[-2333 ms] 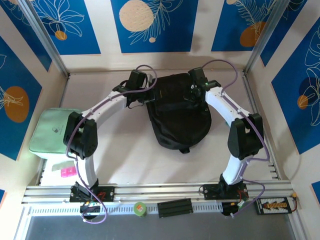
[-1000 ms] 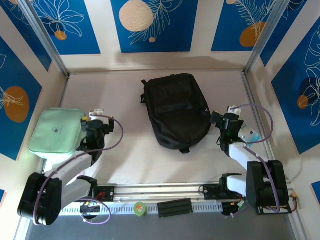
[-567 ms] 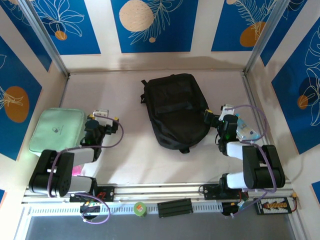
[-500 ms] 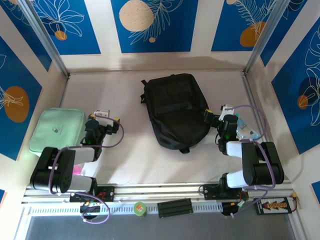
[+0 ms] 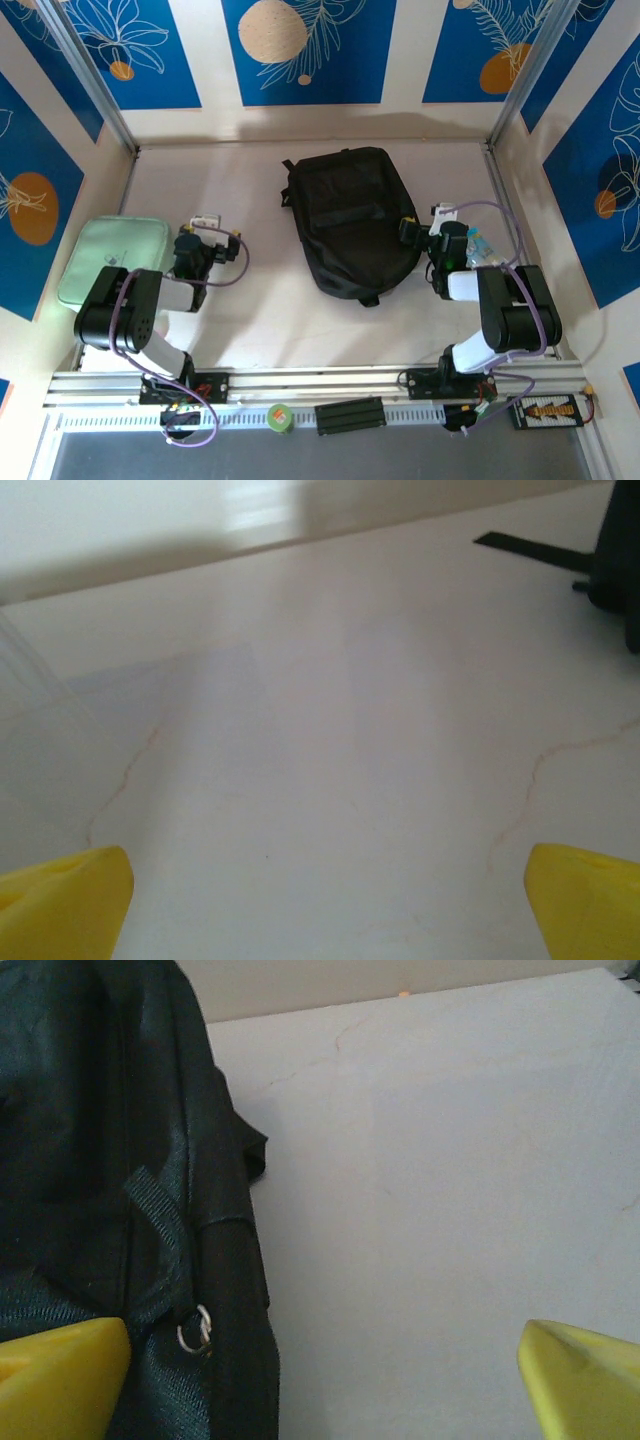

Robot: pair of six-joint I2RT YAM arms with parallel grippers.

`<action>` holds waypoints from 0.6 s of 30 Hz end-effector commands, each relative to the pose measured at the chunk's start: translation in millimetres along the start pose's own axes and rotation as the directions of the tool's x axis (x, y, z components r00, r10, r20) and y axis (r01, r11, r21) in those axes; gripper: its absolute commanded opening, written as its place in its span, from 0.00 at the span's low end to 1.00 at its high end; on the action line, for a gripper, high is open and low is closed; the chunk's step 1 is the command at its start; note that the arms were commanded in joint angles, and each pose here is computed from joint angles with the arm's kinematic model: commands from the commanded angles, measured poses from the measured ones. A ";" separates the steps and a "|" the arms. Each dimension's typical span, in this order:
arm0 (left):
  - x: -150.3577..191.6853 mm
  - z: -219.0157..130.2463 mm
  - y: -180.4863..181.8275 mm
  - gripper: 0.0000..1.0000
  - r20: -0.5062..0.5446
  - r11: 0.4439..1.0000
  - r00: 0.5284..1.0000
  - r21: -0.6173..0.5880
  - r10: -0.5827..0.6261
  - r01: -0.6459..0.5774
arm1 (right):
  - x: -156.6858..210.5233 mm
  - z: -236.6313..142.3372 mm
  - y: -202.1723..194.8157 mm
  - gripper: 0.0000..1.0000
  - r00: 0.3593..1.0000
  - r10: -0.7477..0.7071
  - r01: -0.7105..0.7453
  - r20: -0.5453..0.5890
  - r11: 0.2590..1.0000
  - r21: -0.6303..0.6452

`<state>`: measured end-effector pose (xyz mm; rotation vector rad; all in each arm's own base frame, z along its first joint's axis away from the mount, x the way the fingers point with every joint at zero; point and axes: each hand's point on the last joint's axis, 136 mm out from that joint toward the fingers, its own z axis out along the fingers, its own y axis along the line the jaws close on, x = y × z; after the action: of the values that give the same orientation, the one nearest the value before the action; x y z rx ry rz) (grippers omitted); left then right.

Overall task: Pack the student bag
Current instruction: Reset both arms

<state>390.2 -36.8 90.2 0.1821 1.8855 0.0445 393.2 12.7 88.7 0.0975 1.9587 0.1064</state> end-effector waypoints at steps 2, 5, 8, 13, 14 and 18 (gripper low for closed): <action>-1.8 3.8 14.3 1.00 -0.010 0.998 0.999 -0.056 -0.037 0.037 | -5.8 1.5 -0.6 0.99 1.000 -0.024 0.024 0.019 1.000 0.007; -1.9 3.1 14.8 1.00 -0.006 0.998 0.999 -0.059 -0.035 0.034 | -5.4 1.5 -1.2 0.99 1.000 -0.025 0.024 0.020 1.000 0.008; -2.1 2.6 13.4 1.00 -0.002 0.998 1.000 -0.054 -0.028 0.028 | -6.0 1.4 -1.1 0.99 0.999 -0.025 0.025 0.022 1.000 0.008; -1.1 5.3 9.1 0.99 -0.017 0.999 0.999 -0.014 -0.034 0.034 | -6.1 1.5 -1.0 0.99 0.999 -0.025 0.025 0.023 1.000 0.007; -1.0 5.6 9.8 1.00 -0.018 0.999 0.999 -0.011 -0.039 0.039 | -6.6 1.6 -1.1 0.99 0.999 -0.025 0.025 0.024 1.000 0.008; -1.0 5.9 10.6 1.00 -0.018 0.999 0.999 -0.011 -0.040 0.040 | -6.0 1.5 -0.5 0.99 0.999 -0.026 0.026 0.022 1.000 0.006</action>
<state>391.6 -27.8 86.1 0.1511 1.9143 0.0563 393.1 12.8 87.4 0.0893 1.9624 0.1005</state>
